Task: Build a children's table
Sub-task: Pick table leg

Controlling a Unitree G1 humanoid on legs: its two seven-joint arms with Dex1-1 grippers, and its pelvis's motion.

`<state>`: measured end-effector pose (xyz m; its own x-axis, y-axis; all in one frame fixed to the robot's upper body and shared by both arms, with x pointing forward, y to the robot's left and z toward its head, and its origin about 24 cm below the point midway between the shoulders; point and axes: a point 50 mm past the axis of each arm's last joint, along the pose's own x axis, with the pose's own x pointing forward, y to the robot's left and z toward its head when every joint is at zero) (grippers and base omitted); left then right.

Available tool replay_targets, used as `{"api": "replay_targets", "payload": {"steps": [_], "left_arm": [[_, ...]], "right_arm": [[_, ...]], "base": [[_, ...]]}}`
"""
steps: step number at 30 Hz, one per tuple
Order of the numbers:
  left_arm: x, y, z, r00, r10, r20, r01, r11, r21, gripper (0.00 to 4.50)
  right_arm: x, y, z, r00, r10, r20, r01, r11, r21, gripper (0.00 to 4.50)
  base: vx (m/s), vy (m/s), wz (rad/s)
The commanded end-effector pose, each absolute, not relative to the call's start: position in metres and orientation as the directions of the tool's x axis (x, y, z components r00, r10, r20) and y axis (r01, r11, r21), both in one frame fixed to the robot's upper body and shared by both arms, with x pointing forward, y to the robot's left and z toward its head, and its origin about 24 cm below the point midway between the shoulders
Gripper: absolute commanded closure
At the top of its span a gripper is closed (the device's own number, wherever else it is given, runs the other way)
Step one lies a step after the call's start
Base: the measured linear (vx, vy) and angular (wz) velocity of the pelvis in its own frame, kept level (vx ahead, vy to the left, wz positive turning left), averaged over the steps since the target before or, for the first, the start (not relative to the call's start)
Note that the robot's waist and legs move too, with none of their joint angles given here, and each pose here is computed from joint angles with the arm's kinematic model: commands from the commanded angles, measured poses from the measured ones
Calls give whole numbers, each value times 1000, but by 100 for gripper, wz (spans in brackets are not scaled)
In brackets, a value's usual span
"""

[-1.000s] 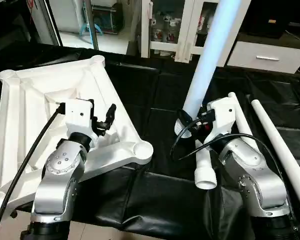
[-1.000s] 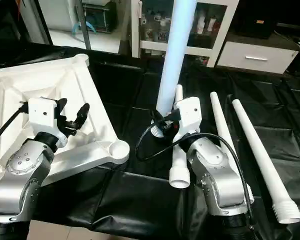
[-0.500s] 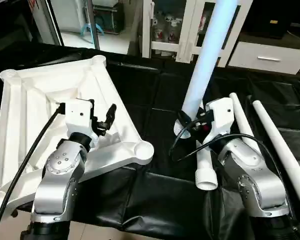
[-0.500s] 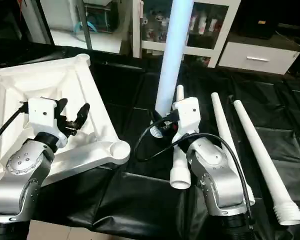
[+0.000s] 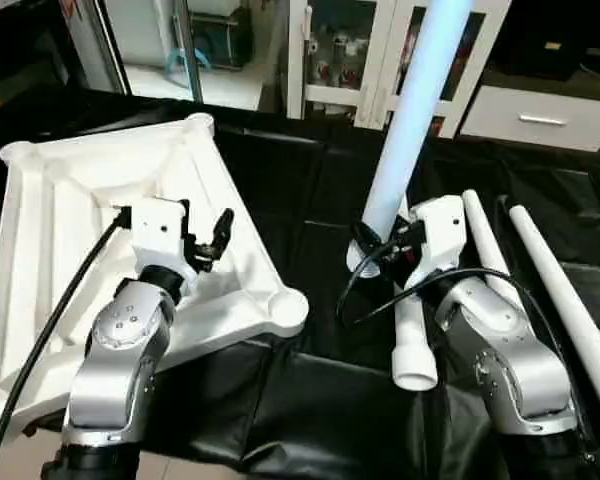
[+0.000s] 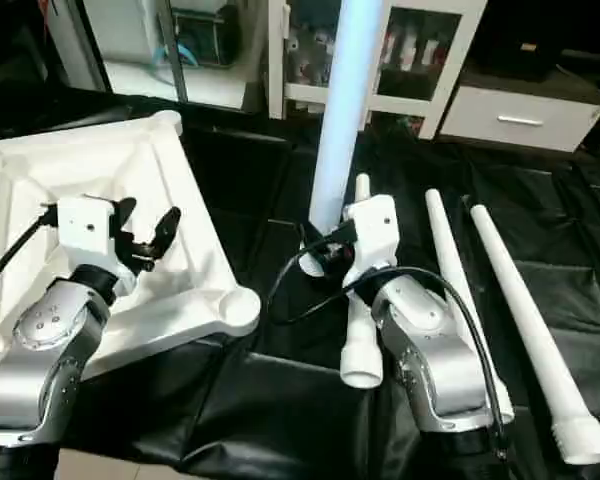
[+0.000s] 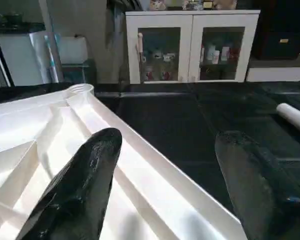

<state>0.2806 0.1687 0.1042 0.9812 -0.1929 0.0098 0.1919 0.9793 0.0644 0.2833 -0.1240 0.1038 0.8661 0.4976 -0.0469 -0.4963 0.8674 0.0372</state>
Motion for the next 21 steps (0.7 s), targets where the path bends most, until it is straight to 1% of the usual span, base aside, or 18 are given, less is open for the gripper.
{"api": "replay_targets", "payload": {"steps": [1,8,16,21], "left_arm": [[281,166,109,978,-209,22,207,976,69,103],[280,165,109,975,-220,17,218,974,68,103],[280,166,108,975,-220,13,218,972,84,103],[279,165,106,968,-252,-7,252,963,93,103]], "right_arm": [[284,-125,107,868,496,-28,-495,868,26,262],[284,-125,107,870,493,-30,-492,870,24,262],[283,-125,106,872,489,-37,-488,872,19,262],[282,-126,105,876,481,-37,-481,877,25,262]], "base": [[78,-29,9],[67,-7,16],[18,-8,-4],[10,-65,3]]}}
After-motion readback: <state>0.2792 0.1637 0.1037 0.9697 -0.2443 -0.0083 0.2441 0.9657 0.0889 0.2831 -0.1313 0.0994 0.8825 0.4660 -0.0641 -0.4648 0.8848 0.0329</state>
